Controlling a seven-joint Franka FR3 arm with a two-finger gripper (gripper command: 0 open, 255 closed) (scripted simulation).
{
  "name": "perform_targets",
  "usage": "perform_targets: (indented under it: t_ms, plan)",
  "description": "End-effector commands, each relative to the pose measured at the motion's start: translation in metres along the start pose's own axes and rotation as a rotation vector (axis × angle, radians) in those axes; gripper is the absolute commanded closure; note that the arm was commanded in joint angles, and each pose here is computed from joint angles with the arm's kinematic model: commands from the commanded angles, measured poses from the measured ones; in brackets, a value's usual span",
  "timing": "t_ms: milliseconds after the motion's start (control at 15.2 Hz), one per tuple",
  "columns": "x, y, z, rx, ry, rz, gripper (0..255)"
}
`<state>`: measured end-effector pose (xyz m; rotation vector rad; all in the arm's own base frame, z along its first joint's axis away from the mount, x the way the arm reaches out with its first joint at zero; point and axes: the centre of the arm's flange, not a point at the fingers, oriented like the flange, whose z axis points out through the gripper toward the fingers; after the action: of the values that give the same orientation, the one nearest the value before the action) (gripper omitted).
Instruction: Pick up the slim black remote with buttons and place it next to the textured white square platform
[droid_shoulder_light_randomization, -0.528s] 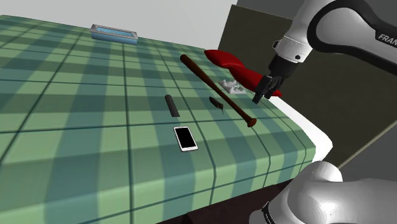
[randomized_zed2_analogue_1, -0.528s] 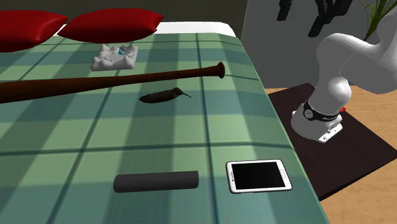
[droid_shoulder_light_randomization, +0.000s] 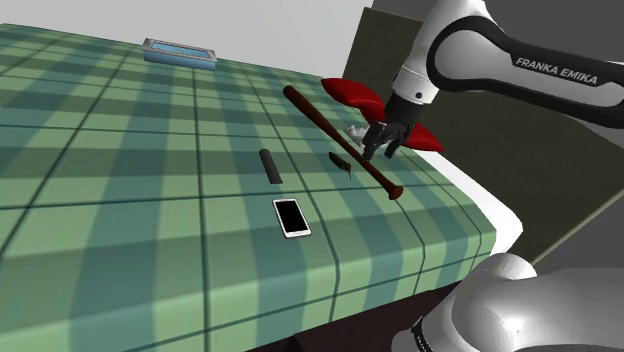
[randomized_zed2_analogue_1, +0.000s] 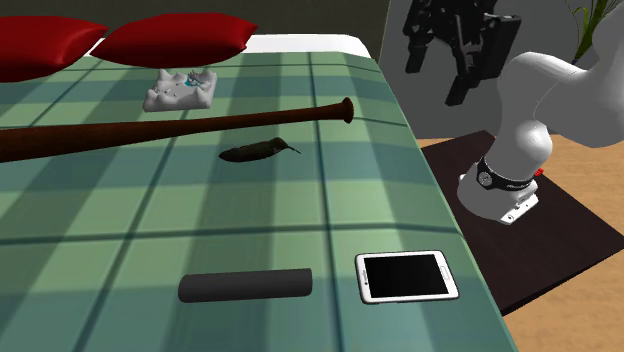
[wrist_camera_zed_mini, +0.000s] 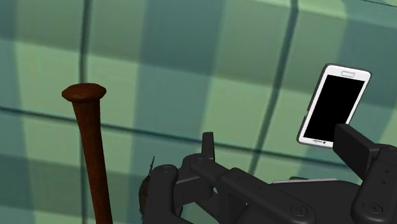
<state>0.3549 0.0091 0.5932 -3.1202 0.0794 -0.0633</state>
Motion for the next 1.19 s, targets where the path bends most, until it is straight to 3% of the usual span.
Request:
perform_targets:
  t_ms: [0, 1122]
  plan:
    - [0.02, -0.012, 0.014, 0.005, -0.001, 0.027, 0]
    - [0.201, -0.071, 0.132, 0.04, -0.023, 0.244, 0]
